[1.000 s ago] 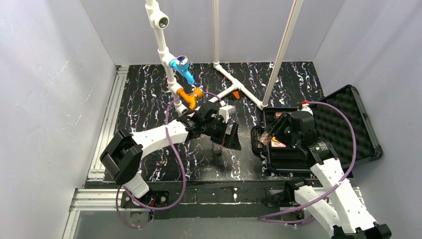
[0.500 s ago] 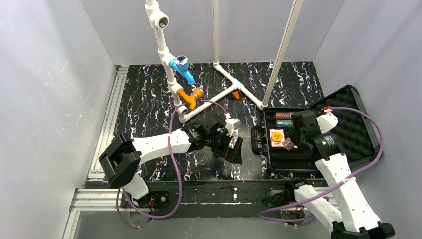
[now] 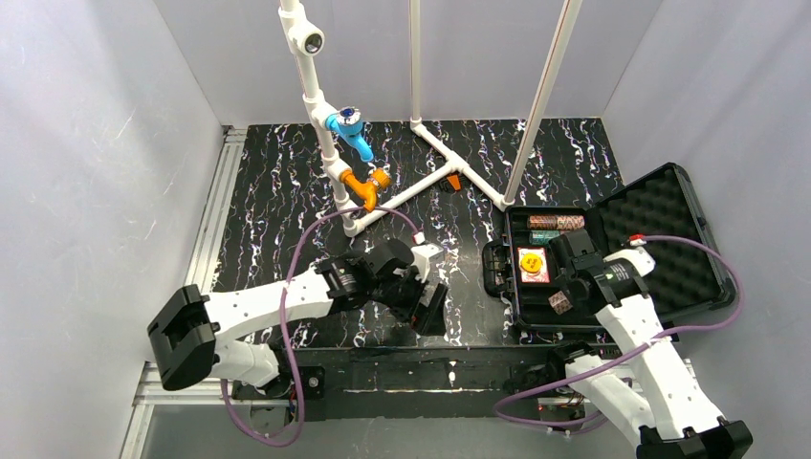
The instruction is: Pack up texas hold em set
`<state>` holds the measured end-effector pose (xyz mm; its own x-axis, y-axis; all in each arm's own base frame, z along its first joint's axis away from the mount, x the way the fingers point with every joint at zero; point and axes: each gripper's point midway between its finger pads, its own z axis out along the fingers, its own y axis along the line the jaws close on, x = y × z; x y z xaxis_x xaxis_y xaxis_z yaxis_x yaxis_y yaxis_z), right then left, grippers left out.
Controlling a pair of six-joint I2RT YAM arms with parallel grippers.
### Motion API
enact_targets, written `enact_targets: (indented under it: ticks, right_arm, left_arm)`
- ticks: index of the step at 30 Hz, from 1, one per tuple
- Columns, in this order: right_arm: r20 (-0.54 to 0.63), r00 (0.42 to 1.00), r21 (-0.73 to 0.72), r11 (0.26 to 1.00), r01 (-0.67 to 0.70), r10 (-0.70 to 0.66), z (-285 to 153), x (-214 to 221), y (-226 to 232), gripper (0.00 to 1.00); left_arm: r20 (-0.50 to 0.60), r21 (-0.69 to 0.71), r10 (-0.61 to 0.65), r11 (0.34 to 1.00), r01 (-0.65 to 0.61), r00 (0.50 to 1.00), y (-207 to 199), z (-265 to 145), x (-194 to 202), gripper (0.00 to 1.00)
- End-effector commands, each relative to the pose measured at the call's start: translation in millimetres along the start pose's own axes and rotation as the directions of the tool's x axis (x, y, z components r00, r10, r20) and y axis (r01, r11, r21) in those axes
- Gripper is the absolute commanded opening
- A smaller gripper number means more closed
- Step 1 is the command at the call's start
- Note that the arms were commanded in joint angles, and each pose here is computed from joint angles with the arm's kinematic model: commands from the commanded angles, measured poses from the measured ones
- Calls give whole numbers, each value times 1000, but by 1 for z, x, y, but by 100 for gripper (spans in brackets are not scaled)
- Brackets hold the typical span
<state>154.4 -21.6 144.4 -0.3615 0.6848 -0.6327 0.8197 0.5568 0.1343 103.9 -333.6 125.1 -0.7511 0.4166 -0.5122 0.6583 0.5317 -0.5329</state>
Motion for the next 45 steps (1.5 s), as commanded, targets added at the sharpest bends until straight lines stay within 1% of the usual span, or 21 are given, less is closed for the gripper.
enact_targets:
  ticks: [1,7,15,19,23,26,33,45]
  right_arm:
    - [17,993,15,993,-118,118,7,3,-1,1]
    - [-78,968,-13,970,-241,239,15,28,11,1]
    - [-123,911,-32,916,-400,393,23,39,25,1]
    - [-137,888,-32,894,-448,440,29,43,30,1]
    - [-125,870,-45,873,-485,477,32,41,34,1]
    - [-113,861,-70,860,-505,496,33,36,39,1]
    - [-82,856,-72,854,-515,510,38,32,43,1]
    - [-87,862,-52,862,-505,500,50,39,48,1]
  left_arm:
    - [14,-30,5,1000,-4,1000,6,-14,14,98]
    - [50,-61,1,998,2,999,15,-26,24,98]
    - [77,-104,-13,994,21,997,28,-33,35,98]
    - [83,-120,-21,992,31,996,34,-34,40,98]
    - [99,-127,-27,991,40,995,38,-34,43,98]
    - [111,-131,-31,990,46,993,41,-32,45,98]
    - [129,-136,-33,989,51,991,46,-30,48,96]
    - [123,-138,-37,989,54,992,49,-26,51,95]
